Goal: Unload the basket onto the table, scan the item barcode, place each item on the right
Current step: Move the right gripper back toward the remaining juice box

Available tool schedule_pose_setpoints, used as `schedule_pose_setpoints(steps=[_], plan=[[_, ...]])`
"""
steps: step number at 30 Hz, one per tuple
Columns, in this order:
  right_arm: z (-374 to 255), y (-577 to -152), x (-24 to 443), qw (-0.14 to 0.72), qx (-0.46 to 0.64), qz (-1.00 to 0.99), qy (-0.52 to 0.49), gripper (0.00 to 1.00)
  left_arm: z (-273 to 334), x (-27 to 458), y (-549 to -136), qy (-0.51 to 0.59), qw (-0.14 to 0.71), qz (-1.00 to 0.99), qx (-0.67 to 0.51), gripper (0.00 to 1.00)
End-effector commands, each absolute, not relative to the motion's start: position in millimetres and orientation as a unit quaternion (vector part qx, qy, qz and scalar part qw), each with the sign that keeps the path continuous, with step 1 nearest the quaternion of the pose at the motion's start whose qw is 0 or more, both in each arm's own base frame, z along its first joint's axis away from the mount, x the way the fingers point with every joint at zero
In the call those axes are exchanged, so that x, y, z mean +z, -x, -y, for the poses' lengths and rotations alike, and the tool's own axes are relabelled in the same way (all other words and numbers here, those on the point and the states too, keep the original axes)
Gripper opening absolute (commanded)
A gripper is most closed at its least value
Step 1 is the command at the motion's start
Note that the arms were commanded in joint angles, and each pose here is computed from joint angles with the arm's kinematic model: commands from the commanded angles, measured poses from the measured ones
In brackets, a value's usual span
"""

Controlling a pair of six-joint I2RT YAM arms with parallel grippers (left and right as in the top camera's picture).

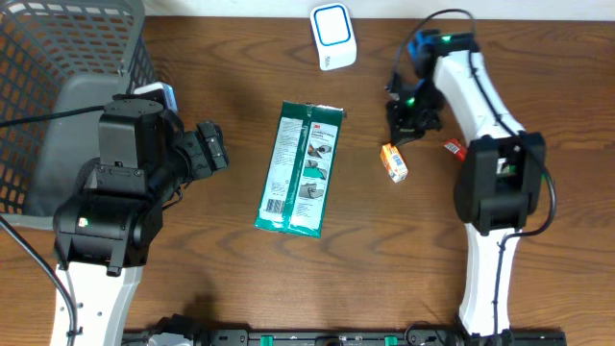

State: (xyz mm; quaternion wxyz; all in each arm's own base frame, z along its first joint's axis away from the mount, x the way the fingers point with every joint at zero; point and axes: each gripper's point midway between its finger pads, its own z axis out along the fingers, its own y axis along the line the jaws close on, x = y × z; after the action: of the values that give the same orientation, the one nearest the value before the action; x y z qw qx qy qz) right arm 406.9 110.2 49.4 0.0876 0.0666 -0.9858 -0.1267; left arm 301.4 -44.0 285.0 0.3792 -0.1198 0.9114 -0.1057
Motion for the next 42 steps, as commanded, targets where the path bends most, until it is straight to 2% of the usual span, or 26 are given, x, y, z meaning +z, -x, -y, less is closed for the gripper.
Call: schedule_pose_setpoints(steps=[1, 7, 12, 18, 22, 29, 34, 38, 42], plan=[[-92.8, -409.2, 46.6, 0.077, -0.051, 0.995, -0.045, 0.02, 44.6, 288.7, -301.8, 0.118, 0.383, -0.910, -0.107, 0.91], [-96.4, -410.7, 44.4, 0.073, -0.058, 0.995, -0.047, 0.01, 44.6, 288.7, -301.8, 0.118, 0.383, -0.910, -0.107, 0.90], [-120.6, -407.1, 52.8, 0.075, -0.151, 0.981, -0.092, 0.01, 44.6, 288.7, -301.8, 0.118, 0.383, -0.910, -0.107, 0.90], [-119.7, -412.9, 62.3, 0.070, -0.213, 0.972, -0.064, 0.01, 44.6, 288.7, -301.8, 0.118, 0.383, -0.910, -0.107, 0.90], [-135.5, -409.4, 77.1, 0.070, -0.296, 0.950, -0.076, 0.02, 44.6, 288.7, -301.8, 0.118, 0.383, -0.910, -0.107, 0.90], [-123.4, -420.1, 75.6, 0.048, -0.295, 0.952, -0.073, 0.02, 44.6, 288.7, -301.8, 0.118, 0.383, -0.910, -0.107, 0.90], [-88.6, -427.4, 66.6, 0.049, -0.247, 0.968, -0.014, 0.02, 44.6, 288.7, -301.8, 0.118, 0.383, -0.910, -0.107, 0.90], [-63.2, -419.7, 57.3, 0.071, -0.184, 0.980, 0.015, 0.04, 44.6, 288.6, -301.7, 0.118, 0.383, -0.910, -0.107, 0.90], [-66.6, -407.6, 50.3, 0.094, -0.179, 0.979, 0.012, 0.04, 44.6, 288.7, -301.8, 0.118, 0.383, -0.910, -0.107, 0.90]])
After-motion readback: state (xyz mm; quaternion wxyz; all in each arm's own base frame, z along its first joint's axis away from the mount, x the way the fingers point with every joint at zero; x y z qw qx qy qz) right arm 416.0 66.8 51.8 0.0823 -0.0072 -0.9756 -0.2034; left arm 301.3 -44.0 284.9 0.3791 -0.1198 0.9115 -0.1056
